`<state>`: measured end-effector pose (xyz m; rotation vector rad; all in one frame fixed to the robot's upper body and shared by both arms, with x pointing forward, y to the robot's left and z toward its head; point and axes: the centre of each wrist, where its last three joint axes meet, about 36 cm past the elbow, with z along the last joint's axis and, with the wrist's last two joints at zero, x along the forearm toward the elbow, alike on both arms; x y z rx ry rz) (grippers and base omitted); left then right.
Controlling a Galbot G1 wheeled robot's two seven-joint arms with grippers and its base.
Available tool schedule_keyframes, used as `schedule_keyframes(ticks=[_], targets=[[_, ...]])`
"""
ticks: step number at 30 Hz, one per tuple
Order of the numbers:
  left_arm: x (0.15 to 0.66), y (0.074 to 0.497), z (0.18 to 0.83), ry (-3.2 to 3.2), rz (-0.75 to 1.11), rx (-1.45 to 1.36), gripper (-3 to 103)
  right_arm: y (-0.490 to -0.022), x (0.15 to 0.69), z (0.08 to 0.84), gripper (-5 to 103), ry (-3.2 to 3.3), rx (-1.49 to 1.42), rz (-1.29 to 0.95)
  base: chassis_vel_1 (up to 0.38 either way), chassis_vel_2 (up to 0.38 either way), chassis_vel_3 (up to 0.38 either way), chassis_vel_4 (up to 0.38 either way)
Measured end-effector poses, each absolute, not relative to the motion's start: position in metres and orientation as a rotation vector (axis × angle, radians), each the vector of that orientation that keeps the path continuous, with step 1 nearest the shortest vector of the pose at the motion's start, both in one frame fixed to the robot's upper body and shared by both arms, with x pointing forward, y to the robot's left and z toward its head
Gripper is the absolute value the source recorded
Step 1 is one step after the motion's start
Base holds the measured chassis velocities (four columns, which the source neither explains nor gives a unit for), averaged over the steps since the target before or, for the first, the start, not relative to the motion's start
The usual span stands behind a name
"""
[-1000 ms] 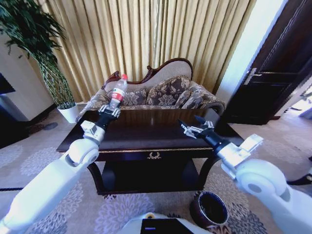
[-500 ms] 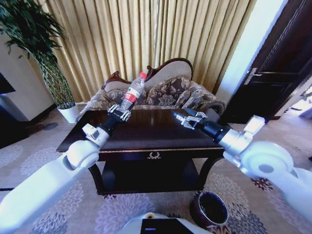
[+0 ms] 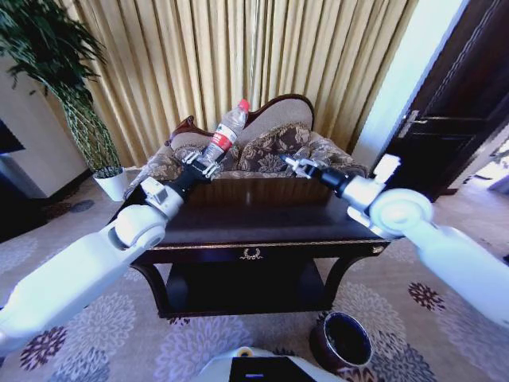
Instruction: Move to the front of the table and place the trash on the table into the trash bin.
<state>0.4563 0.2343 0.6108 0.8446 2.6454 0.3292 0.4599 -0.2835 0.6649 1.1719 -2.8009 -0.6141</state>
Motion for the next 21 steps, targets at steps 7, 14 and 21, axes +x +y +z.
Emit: schedule_keyframes(ticks=[7,14,21], targets=[[0.458,0.218,0.608,2.645,0.331,0.898,36,-0.271,0.460,0.666,100,-2.763,1.249,-0.611,0.000,0.000,0.000,0.000],[0.456,0.199,0.609,2.622,0.342,0.971,36,-0.266,0.459,0.664,100,-2.754,1.279,-0.625,0.000,0.000,0.000,0.000],[0.456,0.186,0.612,2.614,0.345,1.001,36,-0.270,0.460,0.666,100,-2.770,1.274,-0.630,0.000,0.000,0.000,0.000]])
